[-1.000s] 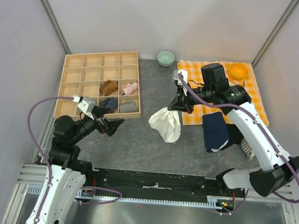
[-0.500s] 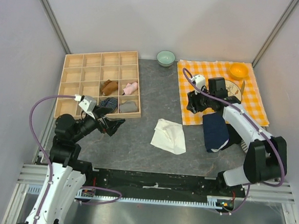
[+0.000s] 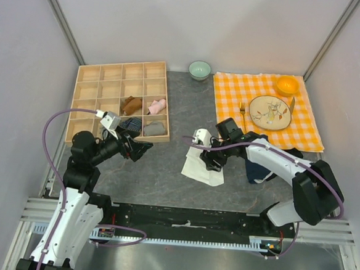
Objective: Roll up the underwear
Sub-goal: Flatten out the underwear at the center of the board.
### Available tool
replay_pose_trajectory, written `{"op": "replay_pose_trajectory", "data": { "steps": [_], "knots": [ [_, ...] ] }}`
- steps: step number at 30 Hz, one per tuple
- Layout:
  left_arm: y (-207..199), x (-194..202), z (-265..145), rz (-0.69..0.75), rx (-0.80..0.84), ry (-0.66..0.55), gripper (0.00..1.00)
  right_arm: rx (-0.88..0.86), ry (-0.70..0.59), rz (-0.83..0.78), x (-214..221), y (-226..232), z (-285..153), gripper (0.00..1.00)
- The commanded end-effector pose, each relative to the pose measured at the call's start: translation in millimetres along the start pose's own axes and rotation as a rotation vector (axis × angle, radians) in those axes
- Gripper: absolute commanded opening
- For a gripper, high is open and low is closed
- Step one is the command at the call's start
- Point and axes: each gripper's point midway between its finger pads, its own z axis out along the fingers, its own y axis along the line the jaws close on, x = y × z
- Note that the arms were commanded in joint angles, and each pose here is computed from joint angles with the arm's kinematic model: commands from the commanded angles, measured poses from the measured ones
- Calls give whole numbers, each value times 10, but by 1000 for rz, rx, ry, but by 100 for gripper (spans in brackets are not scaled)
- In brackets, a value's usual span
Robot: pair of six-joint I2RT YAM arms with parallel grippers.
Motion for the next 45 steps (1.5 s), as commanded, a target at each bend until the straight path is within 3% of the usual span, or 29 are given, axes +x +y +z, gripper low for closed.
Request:
{"op": "replay_pose_trajectory", "data": {
  "steps": [1, 12, 16, 20, 21, 24, 28, 31, 40, 44, 45],
  "knots": [
    [-46, -41, -6, -10, 21, -15, 90, 187, 40, -39, -82, -299, 120, 63],
    [-61, -53, -11, -6, 26, -18, 90, 222, 97, -18, -83, -299, 378, 59],
    [-60, -50, -11, -7, 26, -17, 90, 250, 110, -9, -61, -344, 390, 39],
    [-58, -41, -9, -9, 27, -15, 90, 264, 95, -12, -119, -361, 329, 5],
    [-58, -41, -9, -8, 27, -15, 90, 266, 93, -16, -126, -364, 311, 1],
    [-53, -36, -7, -10, 25, -13, 90, 206, 52, -66, -286, -248, 204, 0],
    [-52, -27, 1, -16, 28, -9, 90, -64, -11, -207, -476, 288, 1, 0],
    [-64, -29, -3, -12, 34, -10, 90, -170, -56, -287, -694, 582, -224, 0],
    [-61, -147, -76, 46, -8, -40, 87, -331, -247, -457, -1409, 1207, -1040, 0],
    [-64, -168, -100, 59, -18, -46, 86, -315, -325, -462, -1566, 1224, -1302, 0],
    [-62, -176, -98, 60, -19, -48, 86, -259, -365, -391, -1629, 1025, -1330, 0]
  ]
}}
